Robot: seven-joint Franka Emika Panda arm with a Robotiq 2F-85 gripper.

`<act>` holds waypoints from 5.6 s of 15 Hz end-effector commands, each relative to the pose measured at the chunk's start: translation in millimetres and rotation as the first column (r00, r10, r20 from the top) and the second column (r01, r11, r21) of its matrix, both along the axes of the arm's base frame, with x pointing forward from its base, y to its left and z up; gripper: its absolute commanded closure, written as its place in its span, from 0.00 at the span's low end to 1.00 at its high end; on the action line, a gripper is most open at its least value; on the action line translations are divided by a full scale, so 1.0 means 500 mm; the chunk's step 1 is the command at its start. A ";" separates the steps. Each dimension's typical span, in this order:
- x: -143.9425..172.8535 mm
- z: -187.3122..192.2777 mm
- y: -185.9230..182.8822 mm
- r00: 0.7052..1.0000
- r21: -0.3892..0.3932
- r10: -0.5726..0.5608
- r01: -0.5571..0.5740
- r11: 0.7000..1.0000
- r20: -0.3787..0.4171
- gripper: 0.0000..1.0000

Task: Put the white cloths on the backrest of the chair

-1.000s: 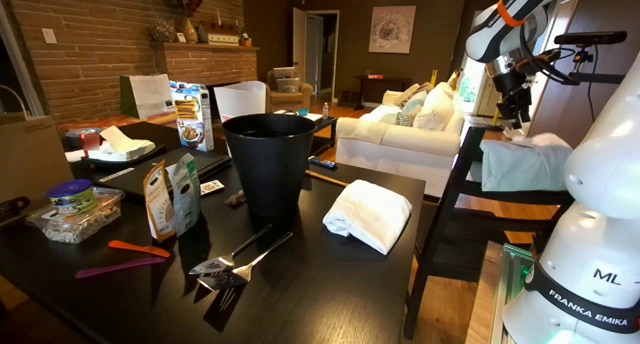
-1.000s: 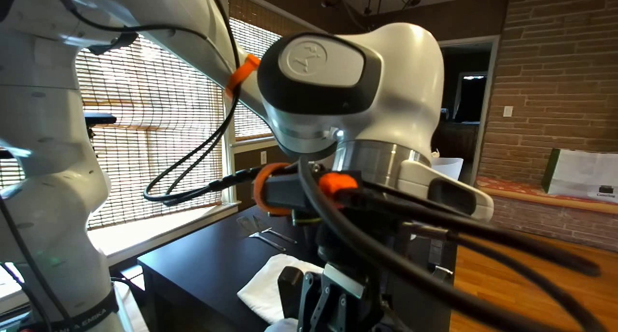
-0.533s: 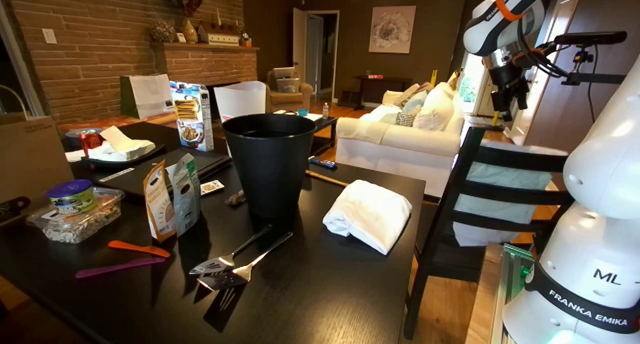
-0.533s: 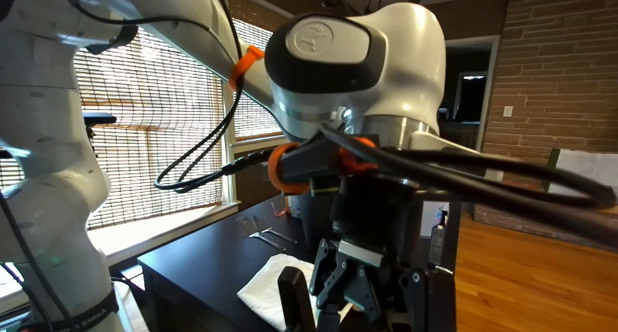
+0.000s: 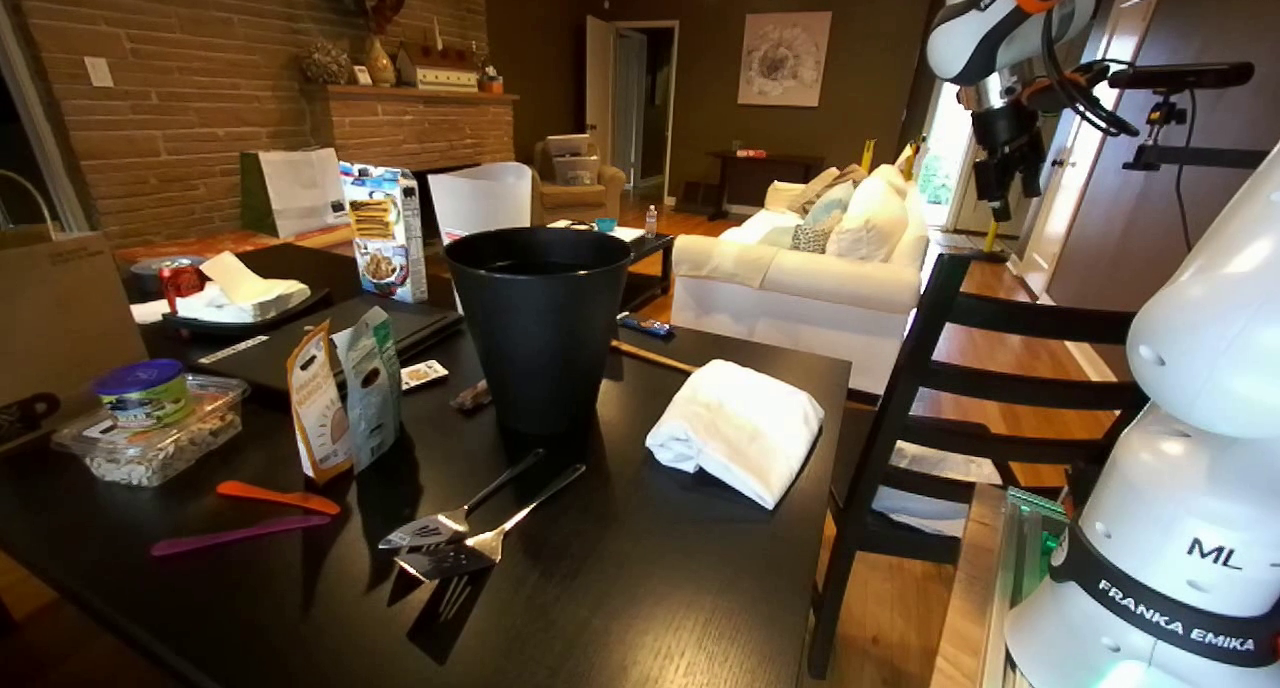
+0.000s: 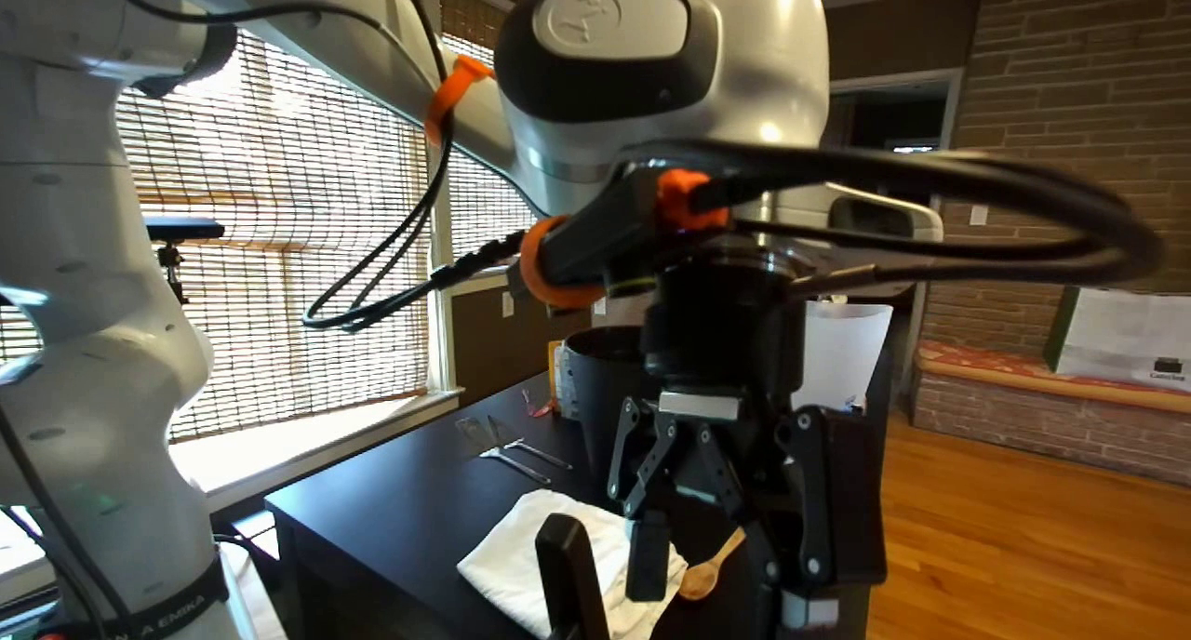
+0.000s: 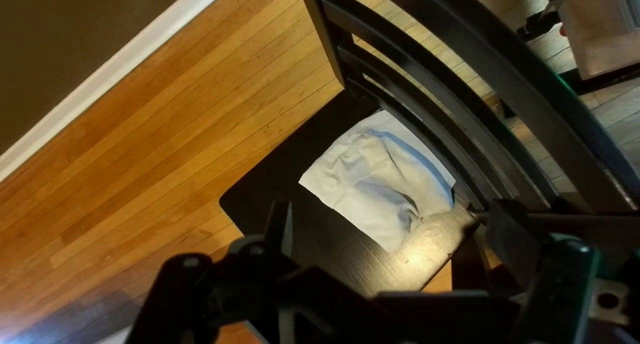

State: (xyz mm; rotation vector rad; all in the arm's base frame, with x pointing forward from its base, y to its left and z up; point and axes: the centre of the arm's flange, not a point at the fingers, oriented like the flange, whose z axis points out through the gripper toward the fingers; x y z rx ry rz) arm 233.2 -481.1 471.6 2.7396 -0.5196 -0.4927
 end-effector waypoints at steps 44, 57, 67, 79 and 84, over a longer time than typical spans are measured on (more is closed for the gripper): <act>0.188 -0.324 0.879 0.759 0.179 0.578 -0.640 0.748 0.299 0.00; 0.237 -0.574 0.963 0.715 0.048 0.657 -0.685 0.727 0.238 0.00; 0.211 -0.631 0.938 0.699 -0.034 0.678 -0.690 0.723 0.229 0.00; 0.183 -0.670 0.915 0.724 -0.045 0.656 -0.663 0.747 0.213 0.69; 0.182 -0.653 0.923 0.736 -0.012 0.631 -0.649 0.761 0.244 0.53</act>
